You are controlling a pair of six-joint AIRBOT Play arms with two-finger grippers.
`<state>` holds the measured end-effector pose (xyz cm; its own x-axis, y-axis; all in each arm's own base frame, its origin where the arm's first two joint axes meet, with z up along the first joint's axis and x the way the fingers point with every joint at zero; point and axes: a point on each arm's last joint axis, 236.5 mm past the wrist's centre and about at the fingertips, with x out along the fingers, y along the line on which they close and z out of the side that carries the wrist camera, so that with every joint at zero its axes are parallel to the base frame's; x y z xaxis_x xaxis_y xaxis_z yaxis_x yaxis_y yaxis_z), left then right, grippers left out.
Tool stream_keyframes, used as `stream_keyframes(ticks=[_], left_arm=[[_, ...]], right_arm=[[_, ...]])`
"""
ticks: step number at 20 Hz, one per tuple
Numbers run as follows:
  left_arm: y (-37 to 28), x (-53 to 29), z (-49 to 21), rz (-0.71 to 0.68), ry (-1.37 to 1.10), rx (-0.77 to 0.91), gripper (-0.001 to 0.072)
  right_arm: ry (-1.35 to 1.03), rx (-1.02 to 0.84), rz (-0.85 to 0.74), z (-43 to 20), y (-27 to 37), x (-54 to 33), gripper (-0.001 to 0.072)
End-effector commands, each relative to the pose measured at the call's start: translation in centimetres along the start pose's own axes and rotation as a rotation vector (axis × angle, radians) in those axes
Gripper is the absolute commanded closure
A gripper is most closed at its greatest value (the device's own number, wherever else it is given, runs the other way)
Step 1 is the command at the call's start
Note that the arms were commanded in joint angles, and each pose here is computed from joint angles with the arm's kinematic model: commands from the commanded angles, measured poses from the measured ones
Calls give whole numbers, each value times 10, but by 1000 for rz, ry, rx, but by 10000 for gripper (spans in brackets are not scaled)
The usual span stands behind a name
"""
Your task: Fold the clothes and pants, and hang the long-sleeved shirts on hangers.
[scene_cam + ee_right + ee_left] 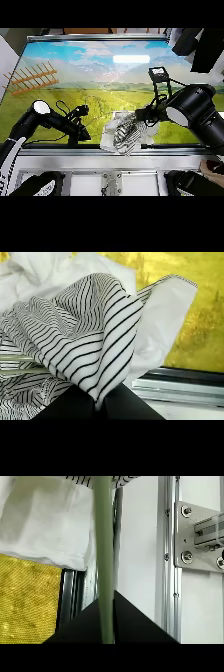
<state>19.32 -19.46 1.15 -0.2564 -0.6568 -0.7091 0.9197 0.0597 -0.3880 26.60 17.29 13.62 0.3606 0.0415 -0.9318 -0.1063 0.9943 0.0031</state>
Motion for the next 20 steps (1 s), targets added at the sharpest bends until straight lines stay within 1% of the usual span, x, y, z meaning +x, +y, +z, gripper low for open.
stream_keyframes(ticks=[1,6,9,13,20], left_arm=[[-1,0,0,-5,1,1,698],[-1,0,0,-5,0,1,698],[-1,0,0,-4,0,1,697],[-1,0,0,-4,0,1,697],[-1,0,0,-5,0,1,697]], right_arm=[[-72,-5,57,15,17,-2,694],[-147,-60,140,22,49,-9,694],[-174,-58,200,22,71,-15,694],[-177,-68,308,17,105,-20,694],[-184,-126,436,5,164,-19,694]])
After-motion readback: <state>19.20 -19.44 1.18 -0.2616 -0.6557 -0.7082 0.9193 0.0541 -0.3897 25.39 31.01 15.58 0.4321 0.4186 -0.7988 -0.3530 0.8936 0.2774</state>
